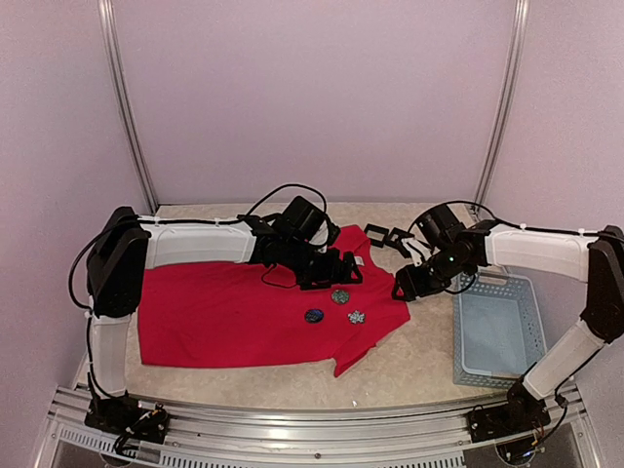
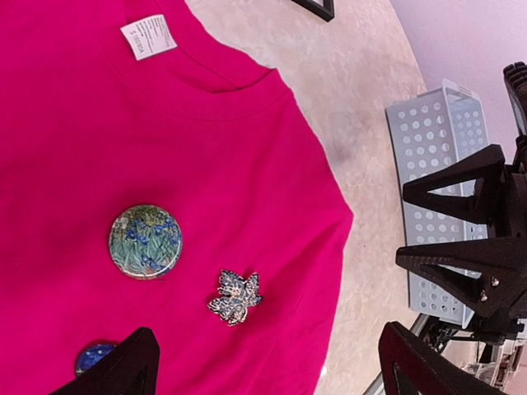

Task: Remove the brooch from the garment
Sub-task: Smooth out the flattened clothing at the center of the board, then pick up the flattened clothing from the center of the board.

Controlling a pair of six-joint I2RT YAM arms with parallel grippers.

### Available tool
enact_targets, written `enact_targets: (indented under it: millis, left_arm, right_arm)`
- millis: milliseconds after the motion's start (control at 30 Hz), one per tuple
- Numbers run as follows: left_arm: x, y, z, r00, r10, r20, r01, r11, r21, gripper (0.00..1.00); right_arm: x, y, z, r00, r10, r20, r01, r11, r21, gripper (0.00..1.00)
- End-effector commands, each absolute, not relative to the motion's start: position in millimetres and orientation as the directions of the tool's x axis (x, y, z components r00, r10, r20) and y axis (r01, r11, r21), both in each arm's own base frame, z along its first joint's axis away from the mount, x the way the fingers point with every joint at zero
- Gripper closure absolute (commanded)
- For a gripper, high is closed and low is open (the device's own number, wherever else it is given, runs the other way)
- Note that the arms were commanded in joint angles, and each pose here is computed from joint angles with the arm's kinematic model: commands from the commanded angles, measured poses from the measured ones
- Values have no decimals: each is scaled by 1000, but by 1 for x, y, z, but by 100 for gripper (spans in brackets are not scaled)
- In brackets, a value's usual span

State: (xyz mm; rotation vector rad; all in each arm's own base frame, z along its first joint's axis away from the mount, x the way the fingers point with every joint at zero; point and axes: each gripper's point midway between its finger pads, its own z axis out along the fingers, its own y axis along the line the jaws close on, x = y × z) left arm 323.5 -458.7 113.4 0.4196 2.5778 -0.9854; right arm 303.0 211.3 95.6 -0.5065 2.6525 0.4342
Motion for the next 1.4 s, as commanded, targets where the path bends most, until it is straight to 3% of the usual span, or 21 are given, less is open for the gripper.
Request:
enact_targets:
  millis: [0, 367, 633, 1067, 1367]
  left_arm:
    - [316, -472, 102, -891, 189, -412, 429, 645, -632, 13]
    - [311, -470, 73, -923, 183, -339, 371, 660, -653, 26]
    - [308, -464, 59, -937, 174, -304, 336, 688, -643, 34]
    - [303, -467, 43, -945, 188, -269, 322, 688, -650, 36]
    - [302, -463, 30, -957, 181, -226, 285, 720, -632, 40]
  right_arm:
    - [303, 236, 95, -853, -292, -433, -448, 835, 319, 49]
    - [308, 268, 69, -873, -316, -371, -460, 785, 414, 71]
    - [305, 284, 51, -869, -360, -338, -481, 776, 408, 74]
    - [303, 294, 29, -878, -371, -302, -472, 779, 412, 74]
    - [304, 296, 19, -883, -374, -285, -465, 781, 416, 79]
